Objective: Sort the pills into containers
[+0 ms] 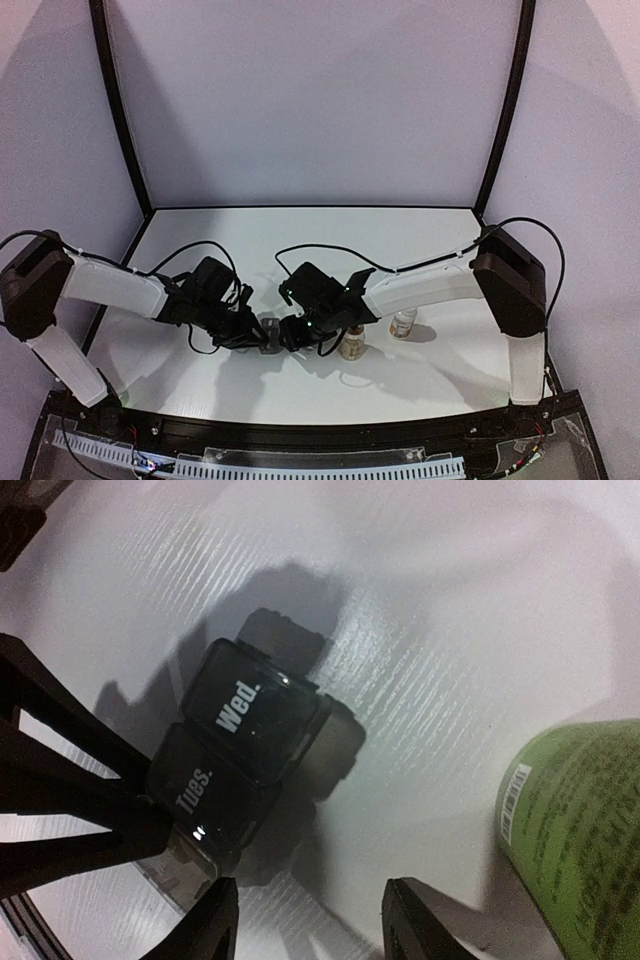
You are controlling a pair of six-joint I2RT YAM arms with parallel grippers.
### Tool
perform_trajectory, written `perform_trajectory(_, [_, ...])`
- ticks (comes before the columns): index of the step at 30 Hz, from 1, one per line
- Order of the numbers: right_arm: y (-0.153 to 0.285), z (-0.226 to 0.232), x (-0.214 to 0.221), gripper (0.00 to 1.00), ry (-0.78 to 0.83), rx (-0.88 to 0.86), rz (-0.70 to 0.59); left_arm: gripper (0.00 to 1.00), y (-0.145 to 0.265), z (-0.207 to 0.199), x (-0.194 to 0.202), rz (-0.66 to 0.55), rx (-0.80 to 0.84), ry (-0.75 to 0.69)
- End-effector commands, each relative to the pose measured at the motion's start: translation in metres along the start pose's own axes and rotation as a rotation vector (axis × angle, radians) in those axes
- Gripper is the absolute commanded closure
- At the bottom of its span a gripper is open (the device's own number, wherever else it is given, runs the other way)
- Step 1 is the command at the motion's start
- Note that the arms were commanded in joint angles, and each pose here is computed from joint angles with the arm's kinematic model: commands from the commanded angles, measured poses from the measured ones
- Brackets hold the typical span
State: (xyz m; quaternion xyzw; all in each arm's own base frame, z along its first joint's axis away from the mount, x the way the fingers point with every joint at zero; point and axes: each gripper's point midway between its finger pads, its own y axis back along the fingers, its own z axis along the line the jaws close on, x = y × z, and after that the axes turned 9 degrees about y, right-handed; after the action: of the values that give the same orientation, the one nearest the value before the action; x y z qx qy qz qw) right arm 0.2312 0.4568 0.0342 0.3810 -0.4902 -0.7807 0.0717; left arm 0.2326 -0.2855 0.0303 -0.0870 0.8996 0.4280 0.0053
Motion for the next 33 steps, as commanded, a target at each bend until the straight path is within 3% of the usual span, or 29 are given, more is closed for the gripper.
perform_trajectory(1, [0.029, 0.007, -0.020, 0.49, -0.054, -0.012, -0.036, 0.77, -0.007, 0.052, 0.020, 0.052, -0.198, 0.032])
perform_trajectory(12, [0.021, 0.027, -0.026, 0.49, -0.099, -0.107, -0.023, 0.77, -0.008, 0.048, 0.024, 0.059, -0.197, 0.031])
perform_trajectory(33, [-0.008, 0.030, 0.006, 0.63, -0.181, -0.135, 0.092, 0.79, -0.005, 0.050, 0.032, 0.065, -0.193, 0.082])
